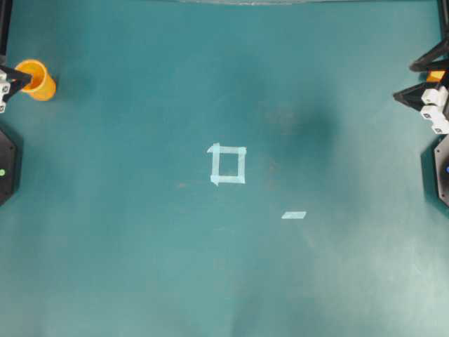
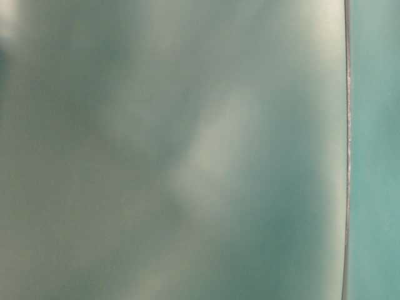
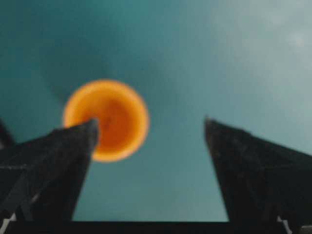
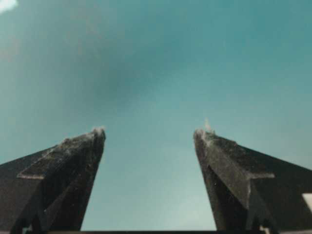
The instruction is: Hold the block with right arm and the cup with left arm, then put the block into the cup.
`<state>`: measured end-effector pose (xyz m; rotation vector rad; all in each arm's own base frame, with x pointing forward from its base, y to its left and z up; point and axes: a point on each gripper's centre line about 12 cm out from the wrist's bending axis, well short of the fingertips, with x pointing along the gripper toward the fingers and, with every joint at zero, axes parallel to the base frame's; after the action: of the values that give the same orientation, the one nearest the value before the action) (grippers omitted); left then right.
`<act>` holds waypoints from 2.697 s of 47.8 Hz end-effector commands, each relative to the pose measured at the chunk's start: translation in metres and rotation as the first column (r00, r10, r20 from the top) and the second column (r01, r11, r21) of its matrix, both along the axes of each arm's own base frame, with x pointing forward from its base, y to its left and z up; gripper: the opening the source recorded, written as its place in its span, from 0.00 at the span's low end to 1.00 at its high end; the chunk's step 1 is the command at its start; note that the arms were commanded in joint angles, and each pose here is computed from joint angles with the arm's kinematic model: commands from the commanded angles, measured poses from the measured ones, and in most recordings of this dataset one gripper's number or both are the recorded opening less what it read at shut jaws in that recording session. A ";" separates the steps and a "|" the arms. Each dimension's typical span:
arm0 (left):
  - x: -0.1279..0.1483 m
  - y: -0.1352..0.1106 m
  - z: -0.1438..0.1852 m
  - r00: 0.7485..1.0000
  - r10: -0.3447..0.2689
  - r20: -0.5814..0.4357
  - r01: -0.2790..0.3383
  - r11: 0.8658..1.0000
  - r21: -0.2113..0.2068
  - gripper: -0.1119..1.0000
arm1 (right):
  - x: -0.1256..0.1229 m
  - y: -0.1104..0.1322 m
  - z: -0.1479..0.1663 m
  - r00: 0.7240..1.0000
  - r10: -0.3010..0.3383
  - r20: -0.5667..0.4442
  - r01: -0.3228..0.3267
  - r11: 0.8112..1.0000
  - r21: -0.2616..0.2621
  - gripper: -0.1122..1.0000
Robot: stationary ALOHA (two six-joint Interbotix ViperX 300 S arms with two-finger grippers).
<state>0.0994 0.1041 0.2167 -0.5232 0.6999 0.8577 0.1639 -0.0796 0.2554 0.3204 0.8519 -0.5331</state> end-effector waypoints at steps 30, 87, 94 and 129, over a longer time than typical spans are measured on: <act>0.015 0.029 -0.037 0.983 0.121 -0.135 -0.148 0.967 -0.209 0.83 | -0.010 -0.037 -0.036 0.864 -0.396 -0.310 0.440 0.894 0.085 0.72; 0.014 0.028 -0.023 0.982 0.172 -0.074 -0.183 0.965 -0.190 0.83 | 0.018 -0.057 -0.042 0.814 -0.548 -0.192 0.575 0.806 0.136 0.72; 0.016 0.033 -0.037 0.978 0.176 -0.110 -0.197 0.956 -0.219 0.83 | 0.019 -0.057 -0.042 0.815 -0.548 -0.189 0.574 0.807 0.137 0.72; -0.005 0.009 -0.021 0.957 0.250 -0.145 -0.283 0.914 -0.291 0.83 | 0.018 -0.056 -0.042 0.815 -0.549 -0.187 0.575 0.805 0.144 0.72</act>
<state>0.0992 0.1178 0.1865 -0.8638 0.9180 1.0311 0.1789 -0.1330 0.2043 0.7390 0.9813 -1.0483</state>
